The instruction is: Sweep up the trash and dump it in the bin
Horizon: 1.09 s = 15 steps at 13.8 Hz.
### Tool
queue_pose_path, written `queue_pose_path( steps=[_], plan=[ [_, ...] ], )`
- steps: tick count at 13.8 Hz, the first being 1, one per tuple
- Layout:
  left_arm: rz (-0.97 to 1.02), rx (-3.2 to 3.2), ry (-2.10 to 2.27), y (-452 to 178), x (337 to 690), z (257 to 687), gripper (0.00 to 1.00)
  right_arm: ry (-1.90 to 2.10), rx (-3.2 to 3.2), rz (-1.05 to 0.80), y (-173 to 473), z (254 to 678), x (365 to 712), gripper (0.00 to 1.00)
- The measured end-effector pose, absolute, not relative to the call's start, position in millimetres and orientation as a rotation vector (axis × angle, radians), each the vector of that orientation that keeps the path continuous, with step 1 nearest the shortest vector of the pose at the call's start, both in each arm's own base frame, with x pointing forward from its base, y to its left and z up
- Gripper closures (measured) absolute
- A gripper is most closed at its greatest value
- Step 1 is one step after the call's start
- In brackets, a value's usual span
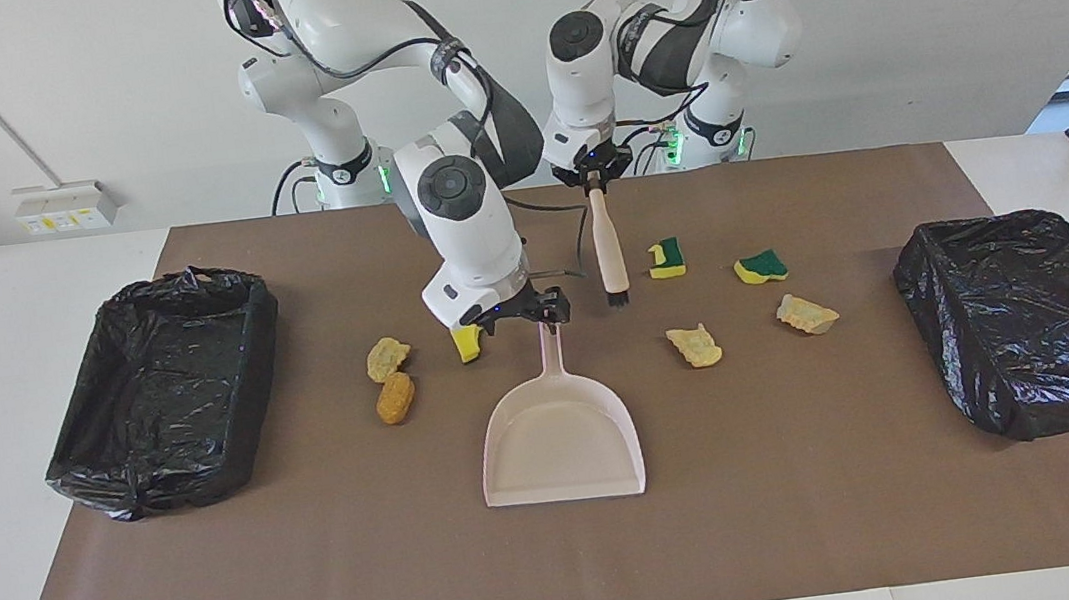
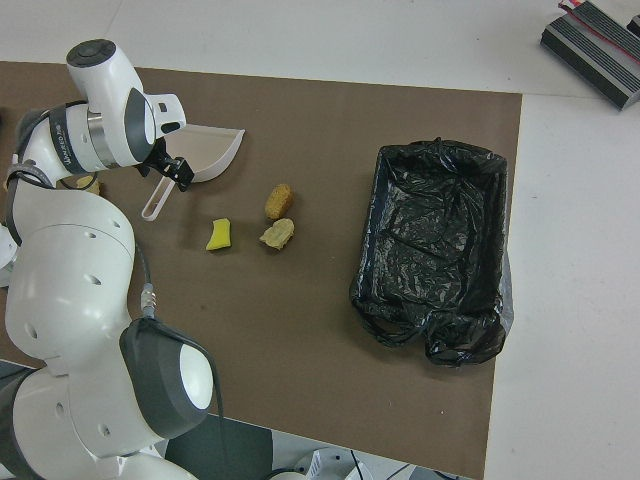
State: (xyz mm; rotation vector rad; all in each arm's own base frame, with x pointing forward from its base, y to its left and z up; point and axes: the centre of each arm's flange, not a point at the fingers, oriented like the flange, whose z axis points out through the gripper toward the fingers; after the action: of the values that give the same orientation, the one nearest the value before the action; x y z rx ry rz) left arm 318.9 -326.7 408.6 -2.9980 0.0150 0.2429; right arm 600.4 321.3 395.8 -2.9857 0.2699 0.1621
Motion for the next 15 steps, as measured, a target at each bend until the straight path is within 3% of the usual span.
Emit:
queue_pose_path(
  steps=[5,9,10,11,15],
  plan=[
    [0.195,-2.926,-0.284,-224.9,385.6,420.5,0.74,0.111,-3.045,0.129,353.6,360.6,590.9,0.00],
    [0.124,-2.950,-0.260,-136.4,433.5,425.3,0.74,0.021,-3.063,0.151,366.2,350.9,579.1,0.00],
    [0.103,-2.970,-0.228,-111.9,445.4,423.6,0.74,0.000,-3.066,0.159,366.7,348.7,577.4,0.07],
    [0.092,-2.986,-0.183,-85.1,455.5,421.4,0.74,-0.021,-3.068,0.165,365.7,347.0,576.9,0.07],
    [0.118,-3.011,-0.071,-10.7,472.2,403.9,0.74,-0.030,-3.081,0.206,361.2,345.7,574.8,0.52]
  ],
)
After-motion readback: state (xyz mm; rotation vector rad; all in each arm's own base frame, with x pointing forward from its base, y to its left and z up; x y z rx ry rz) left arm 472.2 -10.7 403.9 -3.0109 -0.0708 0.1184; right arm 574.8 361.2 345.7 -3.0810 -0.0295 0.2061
